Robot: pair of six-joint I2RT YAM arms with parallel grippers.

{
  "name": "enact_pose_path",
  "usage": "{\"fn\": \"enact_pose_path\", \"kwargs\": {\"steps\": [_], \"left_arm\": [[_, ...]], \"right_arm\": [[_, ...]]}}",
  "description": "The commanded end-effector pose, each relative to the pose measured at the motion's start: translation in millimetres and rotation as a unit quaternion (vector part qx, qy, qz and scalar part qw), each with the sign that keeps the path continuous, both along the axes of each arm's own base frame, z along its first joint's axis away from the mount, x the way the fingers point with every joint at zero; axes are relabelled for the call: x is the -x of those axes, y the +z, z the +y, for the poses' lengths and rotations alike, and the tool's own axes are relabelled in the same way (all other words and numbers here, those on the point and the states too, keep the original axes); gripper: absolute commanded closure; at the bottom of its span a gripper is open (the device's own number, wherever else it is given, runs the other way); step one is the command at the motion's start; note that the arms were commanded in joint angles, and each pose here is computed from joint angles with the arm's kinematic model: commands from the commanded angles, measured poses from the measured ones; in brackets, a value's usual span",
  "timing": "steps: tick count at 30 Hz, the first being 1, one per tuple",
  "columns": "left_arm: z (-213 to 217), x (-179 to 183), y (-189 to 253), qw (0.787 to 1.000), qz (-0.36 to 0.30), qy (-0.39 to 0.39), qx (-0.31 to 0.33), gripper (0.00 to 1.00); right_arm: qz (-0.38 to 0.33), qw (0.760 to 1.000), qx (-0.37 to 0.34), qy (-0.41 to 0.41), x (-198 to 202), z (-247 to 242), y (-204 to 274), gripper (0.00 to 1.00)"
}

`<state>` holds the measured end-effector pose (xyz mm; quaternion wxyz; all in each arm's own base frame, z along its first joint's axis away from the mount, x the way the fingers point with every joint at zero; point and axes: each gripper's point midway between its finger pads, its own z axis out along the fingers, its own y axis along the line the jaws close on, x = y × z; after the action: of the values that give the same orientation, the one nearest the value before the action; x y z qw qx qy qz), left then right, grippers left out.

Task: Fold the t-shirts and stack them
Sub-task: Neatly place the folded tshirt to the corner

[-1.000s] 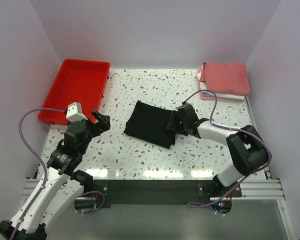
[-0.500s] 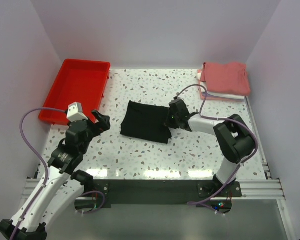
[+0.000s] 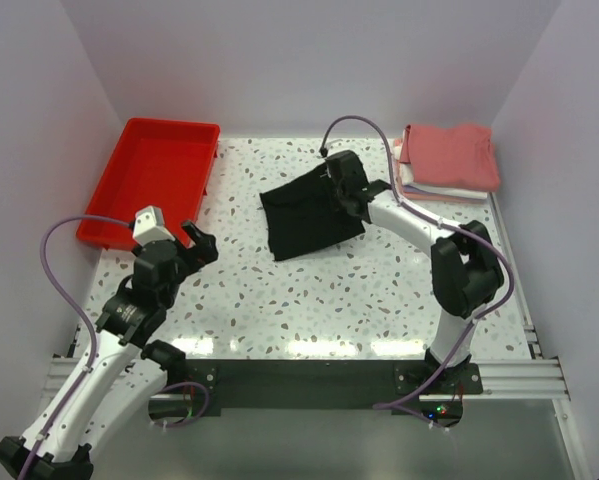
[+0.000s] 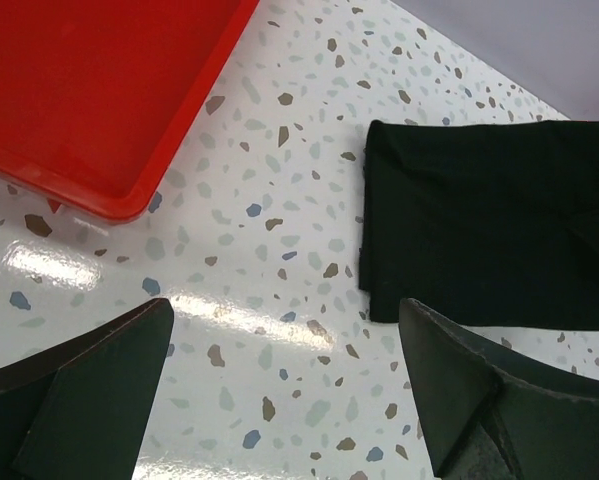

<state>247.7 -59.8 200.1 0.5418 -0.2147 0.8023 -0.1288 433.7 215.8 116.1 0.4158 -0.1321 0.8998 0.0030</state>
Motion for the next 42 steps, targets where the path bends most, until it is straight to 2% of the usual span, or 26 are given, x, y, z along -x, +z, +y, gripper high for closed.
{"fn": "enact_pose_path", "kwargs": {"steps": [1,6,11,14,18,24,28,30,38,42], "left_arm": [[8,-1,17,1.000,-0.016,0.025,0.007,0.00],[18,4,17,0.999,-0.011,0.050,0.005,0.00],[23,6,24,0.998,-0.019,0.061,0.004,0.00],[27,7,30,0.997,-0.020,0.070,-0.001,0.00],[36,9,34,0.996,-0.012,0.090,-0.014,0.00],[36,7,34,0.995,-0.012,0.094,-0.016,0.00],[36,7,32,0.996,-0.007,0.091,-0.018,0.00],[36,9,31,0.996,-0.006,0.090,-0.019,0.00],[31,11,31,0.997,-0.015,0.075,-0.005,0.00],[29,10,30,0.997,-0.015,0.072,-0.004,0.00]], "right_arm": [[-0.036,0.989,0.140,0.018,-26,-47,29,1.00],[-0.051,0.984,0.167,-0.046,-61,-110,59,1.00],[-0.101,0.961,0.246,-0.074,-88,-151,101,1.00],[-0.109,0.946,0.295,-0.080,-103,-164,116,1.00],[-0.114,0.921,0.350,-0.131,-121,-191,125,1.00],[-0.145,0.902,0.355,-0.199,-136,-209,161,1.00],[-0.164,0.874,0.391,-0.236,-133,-222,190,1.00],[-0.169,0.868,0.401,-0.238,-131,-226,201,1.00],[-0.207,0.872,0.366,-0.251,-116,-229,244,1.00],[-0.230,0.888,0.311,-0.248,-113,-227,264,1.00]]}}
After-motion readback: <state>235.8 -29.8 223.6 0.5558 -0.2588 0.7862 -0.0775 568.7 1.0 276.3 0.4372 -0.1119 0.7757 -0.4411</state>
